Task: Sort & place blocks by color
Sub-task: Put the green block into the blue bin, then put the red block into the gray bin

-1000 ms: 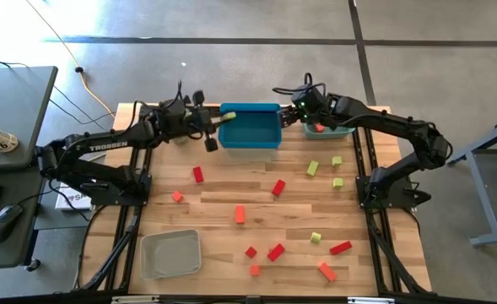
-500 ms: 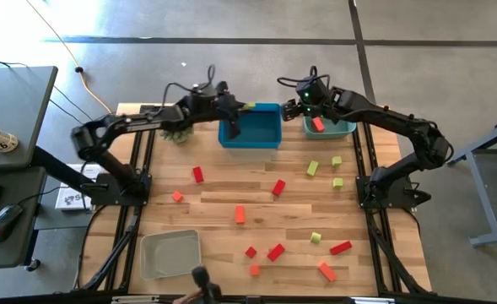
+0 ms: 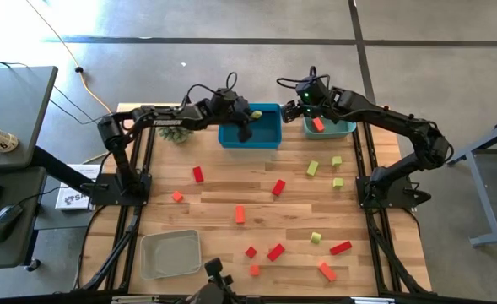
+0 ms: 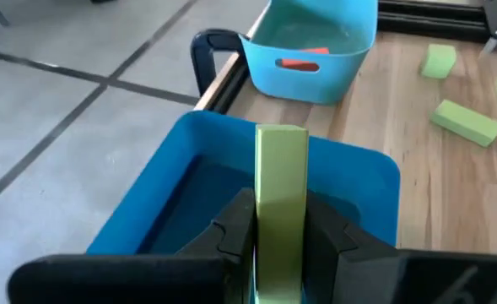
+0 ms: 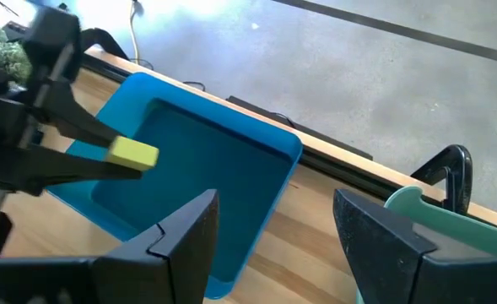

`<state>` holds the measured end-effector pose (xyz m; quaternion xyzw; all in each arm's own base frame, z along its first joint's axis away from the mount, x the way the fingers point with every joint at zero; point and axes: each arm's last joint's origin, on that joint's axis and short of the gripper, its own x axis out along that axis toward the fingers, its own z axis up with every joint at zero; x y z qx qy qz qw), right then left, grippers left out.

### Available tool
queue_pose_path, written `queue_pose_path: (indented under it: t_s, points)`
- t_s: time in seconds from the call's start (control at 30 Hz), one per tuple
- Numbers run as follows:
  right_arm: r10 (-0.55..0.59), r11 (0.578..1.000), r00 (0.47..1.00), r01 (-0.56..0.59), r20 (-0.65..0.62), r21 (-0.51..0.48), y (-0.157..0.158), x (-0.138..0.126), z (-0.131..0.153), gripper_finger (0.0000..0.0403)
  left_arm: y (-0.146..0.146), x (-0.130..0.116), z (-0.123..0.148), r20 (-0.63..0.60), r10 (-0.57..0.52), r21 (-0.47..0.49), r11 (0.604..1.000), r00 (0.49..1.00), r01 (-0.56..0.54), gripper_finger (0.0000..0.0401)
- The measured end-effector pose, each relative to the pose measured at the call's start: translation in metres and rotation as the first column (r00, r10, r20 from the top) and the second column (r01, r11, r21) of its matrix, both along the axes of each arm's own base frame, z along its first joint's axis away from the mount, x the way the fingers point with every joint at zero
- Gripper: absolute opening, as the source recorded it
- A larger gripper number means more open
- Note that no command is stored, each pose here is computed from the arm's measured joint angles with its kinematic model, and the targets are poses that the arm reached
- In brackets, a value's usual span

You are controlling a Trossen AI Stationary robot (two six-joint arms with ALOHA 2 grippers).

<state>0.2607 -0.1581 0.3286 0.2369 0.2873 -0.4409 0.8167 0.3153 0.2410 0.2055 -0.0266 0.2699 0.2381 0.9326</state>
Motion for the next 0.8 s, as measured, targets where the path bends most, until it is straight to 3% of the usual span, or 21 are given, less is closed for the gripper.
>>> queue_pose_path:
  t_s: [0.3, 0.8]
  points:
    - [0.036, 0.999, 0.999, -0.036, -0.018, -0.007, 0.0, 0.0, 0.0, 0.0222, 0.003, 0.002, -0.017, -0.05, 0.058, -0.032, 0.998, 0.997, -0.06, 0.0052]
    - [0.134, 0.991, 0.989, -0.135, -0.054, -0.014, 0.002, 0.001, -0.001, 0.0222, 0.004, 0.003, -0.013, -0.061, 0.068, -0.048, 0.996, 0.996, -0.071, 0.0136]
